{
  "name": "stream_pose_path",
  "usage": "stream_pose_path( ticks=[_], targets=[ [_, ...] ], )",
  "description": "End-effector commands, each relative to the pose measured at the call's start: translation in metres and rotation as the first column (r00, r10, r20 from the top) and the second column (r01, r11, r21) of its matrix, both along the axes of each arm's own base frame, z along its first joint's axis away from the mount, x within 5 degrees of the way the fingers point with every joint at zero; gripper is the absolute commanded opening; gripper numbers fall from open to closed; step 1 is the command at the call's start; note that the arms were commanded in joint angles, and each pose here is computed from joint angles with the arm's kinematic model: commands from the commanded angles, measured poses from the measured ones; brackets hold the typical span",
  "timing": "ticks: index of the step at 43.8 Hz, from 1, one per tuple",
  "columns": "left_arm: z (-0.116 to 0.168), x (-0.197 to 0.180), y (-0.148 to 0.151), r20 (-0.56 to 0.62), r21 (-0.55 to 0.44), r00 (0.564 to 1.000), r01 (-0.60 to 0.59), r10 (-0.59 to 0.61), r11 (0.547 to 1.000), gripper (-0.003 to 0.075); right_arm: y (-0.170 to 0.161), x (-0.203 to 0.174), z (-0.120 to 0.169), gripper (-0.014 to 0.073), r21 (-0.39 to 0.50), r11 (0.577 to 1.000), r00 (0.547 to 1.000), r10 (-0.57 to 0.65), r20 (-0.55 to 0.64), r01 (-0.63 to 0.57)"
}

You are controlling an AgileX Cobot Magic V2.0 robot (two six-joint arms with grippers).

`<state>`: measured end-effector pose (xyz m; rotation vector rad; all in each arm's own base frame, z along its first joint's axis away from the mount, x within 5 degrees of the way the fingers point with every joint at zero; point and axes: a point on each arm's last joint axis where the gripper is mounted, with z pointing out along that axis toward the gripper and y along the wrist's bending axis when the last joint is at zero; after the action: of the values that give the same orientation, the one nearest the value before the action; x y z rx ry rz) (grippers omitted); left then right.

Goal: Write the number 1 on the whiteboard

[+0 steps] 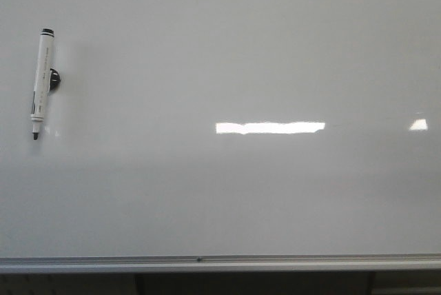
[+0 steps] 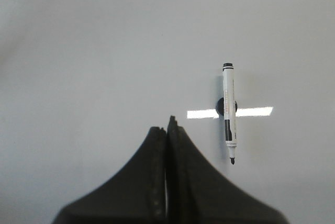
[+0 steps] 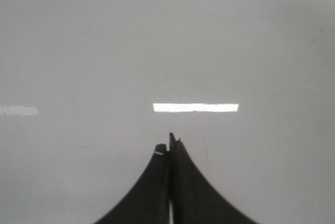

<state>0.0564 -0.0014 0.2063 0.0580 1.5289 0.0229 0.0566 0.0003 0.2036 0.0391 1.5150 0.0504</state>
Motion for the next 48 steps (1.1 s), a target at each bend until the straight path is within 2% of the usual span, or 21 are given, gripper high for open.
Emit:
stream_pose_path(
  ticks=[1,33,42,48],
  targets=[
    [0.001,-0.001,0.000,0.076,-0.011,0.997,-0.003,0.004,1.000,-0.0020,0.000,-0.003,0.015,-0.0069,-0.014,1.000,0.993,-0.002,0.118,0.003],
    [0.001,-0.001,0.000,0.083,-0.011,0.997,-0.003,0.004,1.000,-0.0020,0.000,-0.004,0.016,-0.0069,-0.014,1.000,0.992,-0.002,0.124,0.003],
    [0.010,-0.002,0.001,0.172,-0.035,0.985,-0.003,0.009,0.999,-0.0020,0.000,-0.004,0.020,-0.0069,-0.014,1.000,0.990,-0.002,0.140,0.004],
    [0.035,-0.008,0.001,0.254,-0.042,0.967,0.001,0.010,0.999,-0.0020,0.000,-0.010,0.041,-0.0069,-0.013,1.000,0.985,-0.001,0.175,0.004]
  ],
)
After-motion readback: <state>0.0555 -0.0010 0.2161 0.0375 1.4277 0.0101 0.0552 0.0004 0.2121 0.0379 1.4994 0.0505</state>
